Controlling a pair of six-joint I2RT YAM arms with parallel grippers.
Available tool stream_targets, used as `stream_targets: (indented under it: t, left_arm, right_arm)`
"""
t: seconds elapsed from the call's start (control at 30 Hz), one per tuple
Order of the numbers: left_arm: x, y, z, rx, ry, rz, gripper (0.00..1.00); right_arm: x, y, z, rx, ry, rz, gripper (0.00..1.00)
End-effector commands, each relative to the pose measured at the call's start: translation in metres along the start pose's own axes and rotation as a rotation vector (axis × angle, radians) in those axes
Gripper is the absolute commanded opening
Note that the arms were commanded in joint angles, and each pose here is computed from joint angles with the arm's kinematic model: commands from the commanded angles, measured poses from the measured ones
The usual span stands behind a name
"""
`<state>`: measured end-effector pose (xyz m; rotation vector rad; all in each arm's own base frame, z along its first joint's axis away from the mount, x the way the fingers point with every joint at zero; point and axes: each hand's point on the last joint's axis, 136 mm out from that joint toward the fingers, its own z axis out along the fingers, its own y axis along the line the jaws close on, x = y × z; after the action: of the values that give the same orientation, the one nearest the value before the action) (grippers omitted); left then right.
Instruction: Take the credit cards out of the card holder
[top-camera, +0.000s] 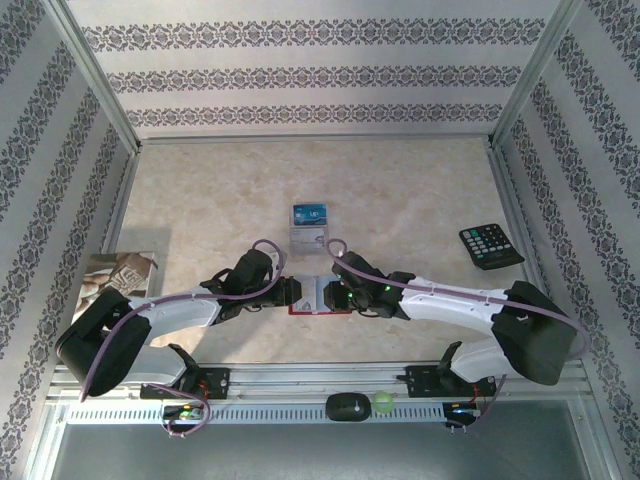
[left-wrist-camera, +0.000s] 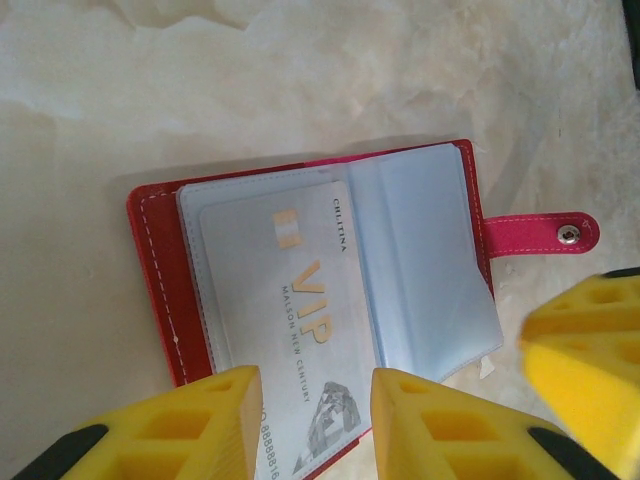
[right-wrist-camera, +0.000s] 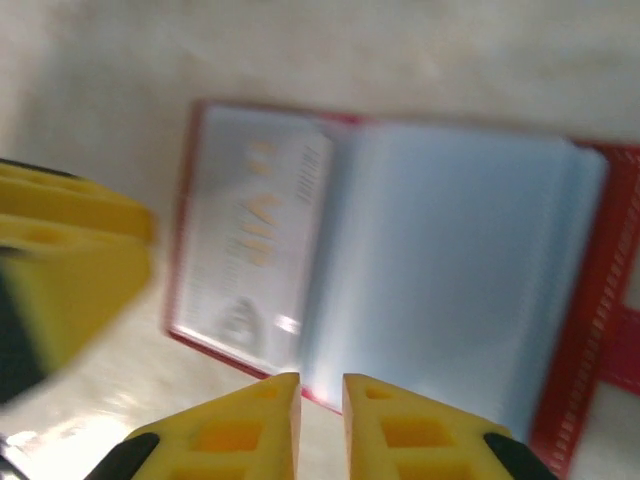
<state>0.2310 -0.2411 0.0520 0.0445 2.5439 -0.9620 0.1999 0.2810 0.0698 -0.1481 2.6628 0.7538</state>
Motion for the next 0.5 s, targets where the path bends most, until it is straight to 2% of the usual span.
stream_targets:
  t: [0.0,0.17,0.47]
  left_arm:
    - [-0.009,-0.005,-0.002,0.018,-0.028,0.042,0.33]
    - [-0.01,0.002,0.001,-0.011,-0.032,0.035,0.28]
    - [-0.011,0.018,0.007,-0.067,-0.025,0.032,0.24]
  right_arm:
    - [-0.008,0.026,0.001,-0.07,0.015,-0.021,0.21]
    - [-0.009,0.037,0.024,-0.121,0.052,0.046,0.21]
    - [-0.005,0.01,0.044,-0.057,0.075,0.159,0.21]
